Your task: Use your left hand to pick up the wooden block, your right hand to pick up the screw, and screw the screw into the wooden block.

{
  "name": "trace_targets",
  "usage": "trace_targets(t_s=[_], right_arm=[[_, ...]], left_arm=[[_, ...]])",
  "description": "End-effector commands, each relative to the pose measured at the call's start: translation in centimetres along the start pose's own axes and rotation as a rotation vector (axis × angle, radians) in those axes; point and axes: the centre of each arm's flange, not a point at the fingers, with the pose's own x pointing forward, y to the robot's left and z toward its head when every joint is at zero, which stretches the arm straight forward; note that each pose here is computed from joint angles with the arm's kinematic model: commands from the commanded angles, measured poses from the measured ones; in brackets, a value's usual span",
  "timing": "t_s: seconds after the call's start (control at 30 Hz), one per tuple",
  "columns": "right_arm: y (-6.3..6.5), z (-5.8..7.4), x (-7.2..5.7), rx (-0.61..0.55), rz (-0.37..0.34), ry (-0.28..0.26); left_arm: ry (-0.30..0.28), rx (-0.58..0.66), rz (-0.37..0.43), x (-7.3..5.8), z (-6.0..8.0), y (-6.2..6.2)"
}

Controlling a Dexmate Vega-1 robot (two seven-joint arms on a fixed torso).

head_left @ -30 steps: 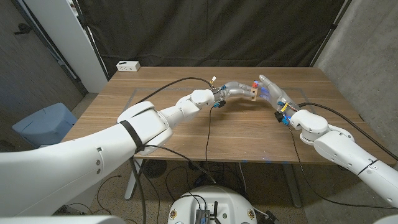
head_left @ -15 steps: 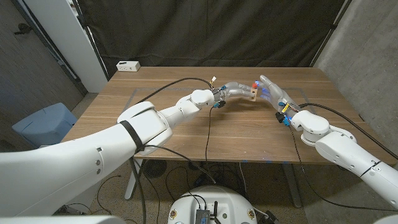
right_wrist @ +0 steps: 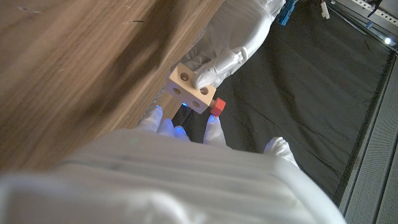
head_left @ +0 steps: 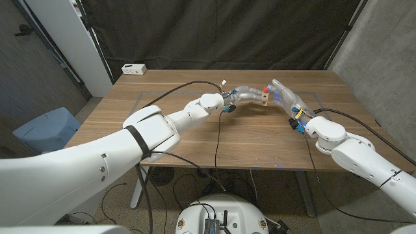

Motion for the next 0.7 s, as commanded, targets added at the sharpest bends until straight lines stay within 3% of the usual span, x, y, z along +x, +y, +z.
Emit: trace_targets(t_s=[0.03, 0.7], right_arm=[[0.3, -0.3, -0.5, 0.01, 0.001, 0.013], [0.9, -0.3, -1.9, 0.01, 0.0, 0.013]], left_arm=[[0.001, -0.004, -0.001, 0.1, 0.0, -0.2], [-0.01, 0.002, -0.011, 0.1, 0.1, -0.5]])
